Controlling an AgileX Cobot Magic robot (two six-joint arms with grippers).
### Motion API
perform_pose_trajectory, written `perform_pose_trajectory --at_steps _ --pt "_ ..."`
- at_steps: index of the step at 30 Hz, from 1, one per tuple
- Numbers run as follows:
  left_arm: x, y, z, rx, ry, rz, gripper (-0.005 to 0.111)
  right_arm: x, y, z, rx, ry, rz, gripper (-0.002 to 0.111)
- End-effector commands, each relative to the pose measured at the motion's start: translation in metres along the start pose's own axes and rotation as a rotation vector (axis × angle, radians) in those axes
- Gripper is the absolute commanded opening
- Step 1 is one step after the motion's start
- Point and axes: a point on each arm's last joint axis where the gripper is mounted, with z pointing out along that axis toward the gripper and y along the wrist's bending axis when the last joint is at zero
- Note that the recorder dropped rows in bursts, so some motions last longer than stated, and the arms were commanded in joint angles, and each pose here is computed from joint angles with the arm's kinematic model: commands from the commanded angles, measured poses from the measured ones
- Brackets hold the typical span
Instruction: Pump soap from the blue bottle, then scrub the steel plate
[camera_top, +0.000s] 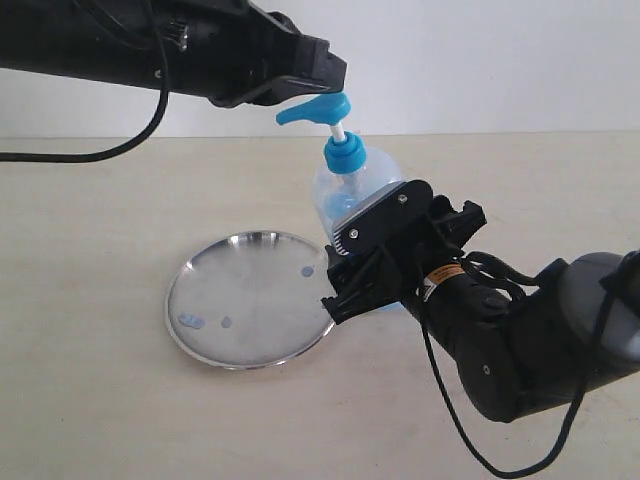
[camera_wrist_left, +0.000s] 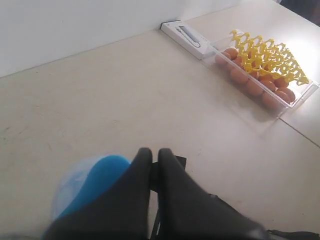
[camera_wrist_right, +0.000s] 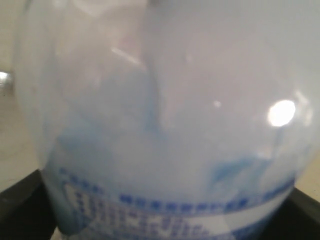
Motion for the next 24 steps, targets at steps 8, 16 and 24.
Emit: perform_pose_trajectory --at_steps 8,16,24 --pt "0.008 0.015 0.013 -0.075 0.006 0.005 0.004 0.002 0.001 0.0 -0.014 0.022 -0.017 0.0" --pt "0.024 0.019 0.029 -0.018 0.082 -0.02 0.004 0.002 0.001 0.0 -0.014 0.022 -0.017 0.0" --pt "0.026 0.019 0.031 -0.01 0.091 -0.024 0.004 0.002 0.001 0.0 -0.014 0.022 -0.017 0.0"
